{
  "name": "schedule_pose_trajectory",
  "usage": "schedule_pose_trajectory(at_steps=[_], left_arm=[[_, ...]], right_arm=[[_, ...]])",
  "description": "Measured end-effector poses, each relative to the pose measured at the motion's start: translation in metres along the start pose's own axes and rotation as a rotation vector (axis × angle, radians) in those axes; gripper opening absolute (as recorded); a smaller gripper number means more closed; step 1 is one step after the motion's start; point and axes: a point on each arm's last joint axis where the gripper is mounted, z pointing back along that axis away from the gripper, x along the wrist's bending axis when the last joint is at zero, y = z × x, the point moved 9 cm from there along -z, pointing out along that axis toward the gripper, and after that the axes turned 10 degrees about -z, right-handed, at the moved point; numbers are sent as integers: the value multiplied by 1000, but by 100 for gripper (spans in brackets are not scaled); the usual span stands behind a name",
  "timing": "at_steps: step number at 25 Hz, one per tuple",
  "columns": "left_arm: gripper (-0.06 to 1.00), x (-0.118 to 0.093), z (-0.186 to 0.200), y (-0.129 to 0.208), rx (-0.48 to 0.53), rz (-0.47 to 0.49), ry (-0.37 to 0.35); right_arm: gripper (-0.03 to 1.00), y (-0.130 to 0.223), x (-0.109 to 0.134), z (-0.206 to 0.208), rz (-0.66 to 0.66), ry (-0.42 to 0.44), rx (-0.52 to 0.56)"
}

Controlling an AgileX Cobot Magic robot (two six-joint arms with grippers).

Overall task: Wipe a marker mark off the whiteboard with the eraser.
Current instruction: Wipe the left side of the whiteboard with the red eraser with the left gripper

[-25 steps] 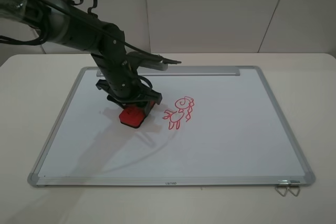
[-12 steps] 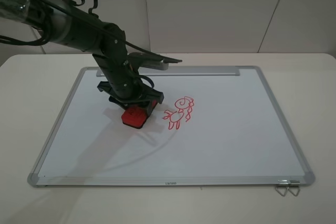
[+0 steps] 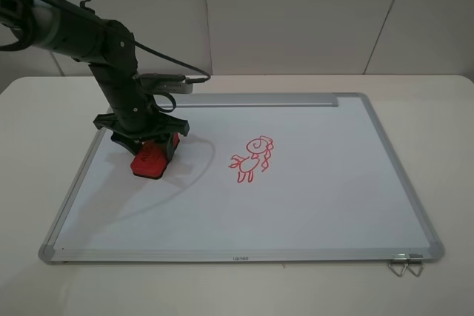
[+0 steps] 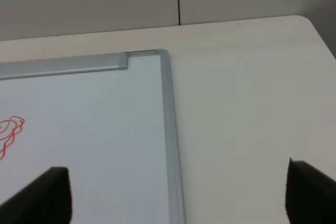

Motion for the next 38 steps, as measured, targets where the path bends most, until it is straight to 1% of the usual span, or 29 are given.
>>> schedule_pose_trajectory(at_steps=[2, 4, 8, 11, 15, 18, 25, 28, 31, 34, 38], left_arm=[[57, 12, 2, 2, 3, 16, -12], [57, 19, 4, 4, 7, 26, -19], [57, 21, 4, 5, 11, 32, -19], [57, 17, 4, 4, 9, 4, -29], [57, 6, 3, 4, 5, -75, -51], [57, -15, 1, 3, -4, -134, -42], [57, -66, -8, 6, -15, -229, -6], [57, -82, -11, 8, -17, -266, 1], [57, -88, -12, 9, -17, -281, 3], [57, -88, -11, 8, -19, -280, 3], [57, -84, -11, 5, -17, -255, 11]], right_arm=[[72, 0, 0, 0, 0, 0, 0], [72, 0, 0, 0, 0, 0, 0], [72, 0, 0, 0, 0, 0, 0], [72, 0, 0, 0, 0, 0, 0], [72, 0, 0, 0, 0, 0, 0], [72, 0, 0, 0, 0, 0, 0], [72, 0, 0, 0, 0, 0, 0], [72, 0, 0, 0, 0, 0, 0], [72, 0, 0, 0, 0, 0, 0], [72, 0, 0, 0, 0, 0, 0], [72, 0, 0, 0, 0, 0, 0]])
